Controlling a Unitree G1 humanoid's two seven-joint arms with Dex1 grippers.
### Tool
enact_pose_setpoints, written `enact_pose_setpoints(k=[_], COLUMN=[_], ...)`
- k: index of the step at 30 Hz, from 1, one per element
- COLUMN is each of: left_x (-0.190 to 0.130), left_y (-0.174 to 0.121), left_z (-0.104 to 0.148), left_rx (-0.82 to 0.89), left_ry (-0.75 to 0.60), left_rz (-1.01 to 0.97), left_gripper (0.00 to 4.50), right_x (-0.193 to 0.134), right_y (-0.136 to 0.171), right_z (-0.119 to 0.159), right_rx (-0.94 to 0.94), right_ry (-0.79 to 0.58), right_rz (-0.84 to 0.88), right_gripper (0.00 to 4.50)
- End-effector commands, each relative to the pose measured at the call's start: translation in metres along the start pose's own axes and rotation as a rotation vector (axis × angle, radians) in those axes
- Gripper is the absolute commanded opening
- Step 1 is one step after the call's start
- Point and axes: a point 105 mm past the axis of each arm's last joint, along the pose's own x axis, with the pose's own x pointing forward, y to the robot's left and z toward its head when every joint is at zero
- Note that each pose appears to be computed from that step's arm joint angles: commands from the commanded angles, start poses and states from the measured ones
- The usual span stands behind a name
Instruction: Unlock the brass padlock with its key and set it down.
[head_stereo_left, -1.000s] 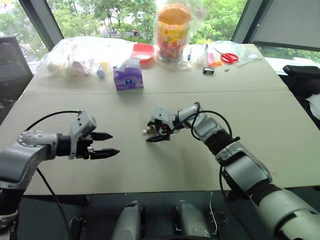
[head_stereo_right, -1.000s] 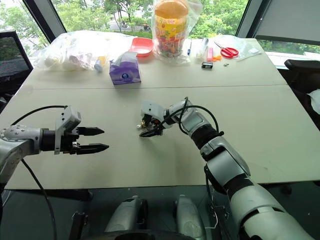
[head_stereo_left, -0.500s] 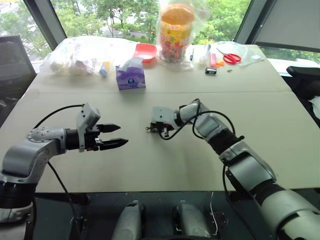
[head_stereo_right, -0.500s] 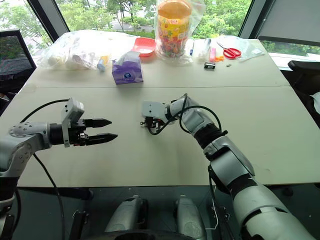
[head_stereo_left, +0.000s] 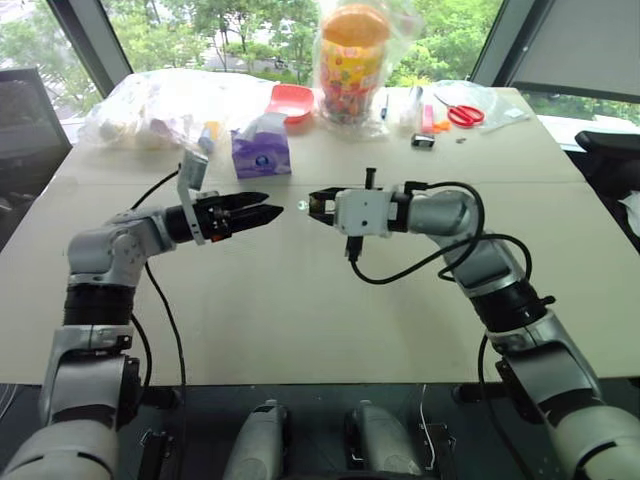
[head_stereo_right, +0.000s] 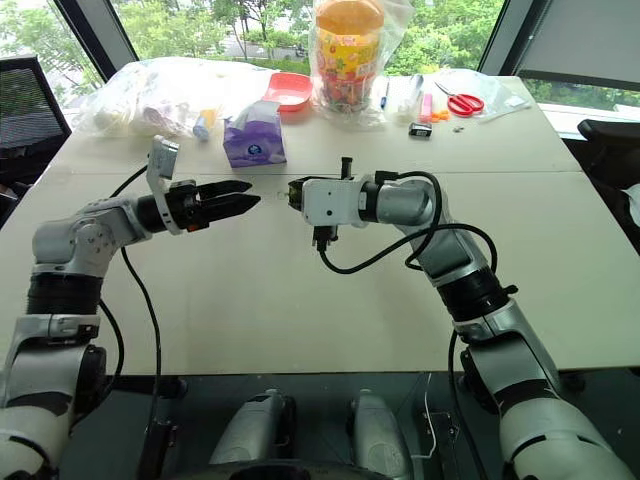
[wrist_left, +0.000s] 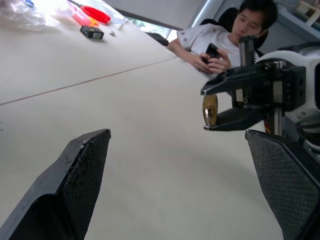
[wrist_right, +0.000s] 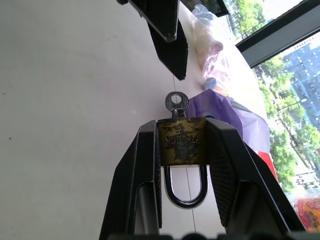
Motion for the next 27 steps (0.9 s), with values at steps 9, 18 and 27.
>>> enact_pose_setpoints(k=[9, 18, 27], left_x=[0.030, 0.041, 0.042], left_y=[-0.005, -0.009, -0.014], left_z=[0.007, 0.004, 0.007], left_rx=[0.053, 0.056, 0.049], left_ry=[0.020, 0.030, 0.025], left_rz=[-0.134, -0.178, -0.210], left_gripper=[0.84, 0.84, 0.84], right_x=[-0.010, -0.008, -0.007], right_y=[-0.010, -0.003, 0.000], right_z=[0.009, 0.007, 0.008], right_rx=[0.005, 0.020, 0.027], right_ry=[0.005, 0.018, 0.019], right_rz=[-0.094, -0.088, -0.088], right_gripper=[0.71, 0.71, 0.71])
